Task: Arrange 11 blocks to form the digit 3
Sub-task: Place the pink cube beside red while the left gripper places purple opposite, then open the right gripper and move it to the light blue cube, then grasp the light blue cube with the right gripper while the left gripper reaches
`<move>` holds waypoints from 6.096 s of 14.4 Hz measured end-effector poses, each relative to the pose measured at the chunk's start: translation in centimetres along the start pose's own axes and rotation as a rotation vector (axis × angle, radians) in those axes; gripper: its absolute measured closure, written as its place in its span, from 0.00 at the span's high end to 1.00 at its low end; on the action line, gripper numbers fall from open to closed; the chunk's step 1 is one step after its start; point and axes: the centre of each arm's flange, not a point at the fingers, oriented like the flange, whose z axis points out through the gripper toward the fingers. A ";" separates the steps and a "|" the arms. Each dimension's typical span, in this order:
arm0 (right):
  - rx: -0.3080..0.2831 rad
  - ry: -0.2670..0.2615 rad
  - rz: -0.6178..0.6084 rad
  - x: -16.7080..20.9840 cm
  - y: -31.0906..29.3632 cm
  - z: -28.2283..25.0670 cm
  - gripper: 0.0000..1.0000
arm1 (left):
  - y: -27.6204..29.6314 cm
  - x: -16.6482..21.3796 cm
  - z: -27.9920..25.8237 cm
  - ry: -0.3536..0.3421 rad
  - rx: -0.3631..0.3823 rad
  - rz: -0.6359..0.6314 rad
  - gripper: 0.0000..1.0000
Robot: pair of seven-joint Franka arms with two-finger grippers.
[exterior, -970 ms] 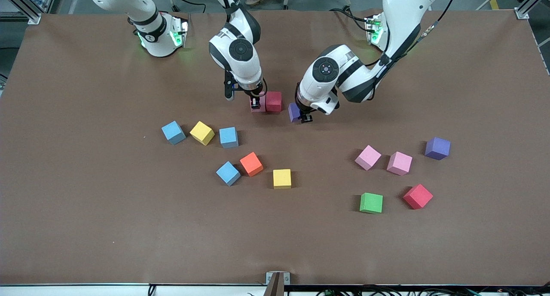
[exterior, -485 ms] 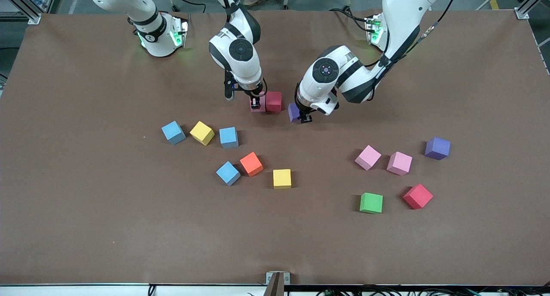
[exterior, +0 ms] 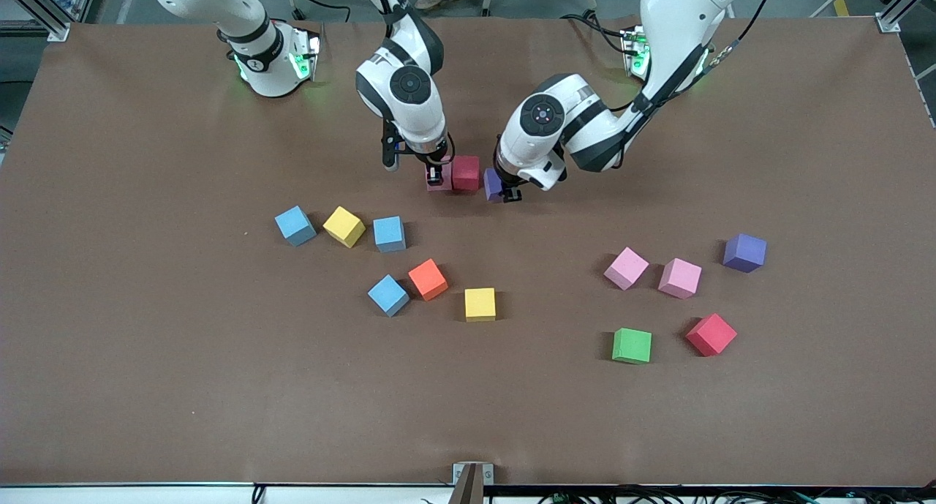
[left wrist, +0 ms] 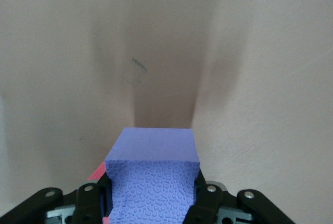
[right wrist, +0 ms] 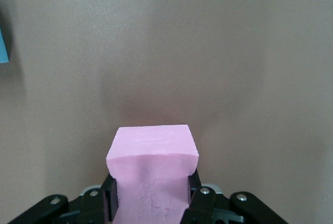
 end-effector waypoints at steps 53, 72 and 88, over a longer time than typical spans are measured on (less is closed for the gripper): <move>-0.030 0.025 -0.010 -1.0 0.2 0.5 1.00 | -3.2 -0.7 3.8 0.049 -0.002 0.148 0.56; 0.014 0.007 -0.092 15.2 -13.9 -10.1 1.00 | -3.2 -1.2 4.2 0.035 -0.009 0.165 0.65; 0.014 0.021 -0.059 13.1 -16.0 -3.0 1.00 | 0.4 -6.8 -11.0 0.092 -0.165 0.328 1.00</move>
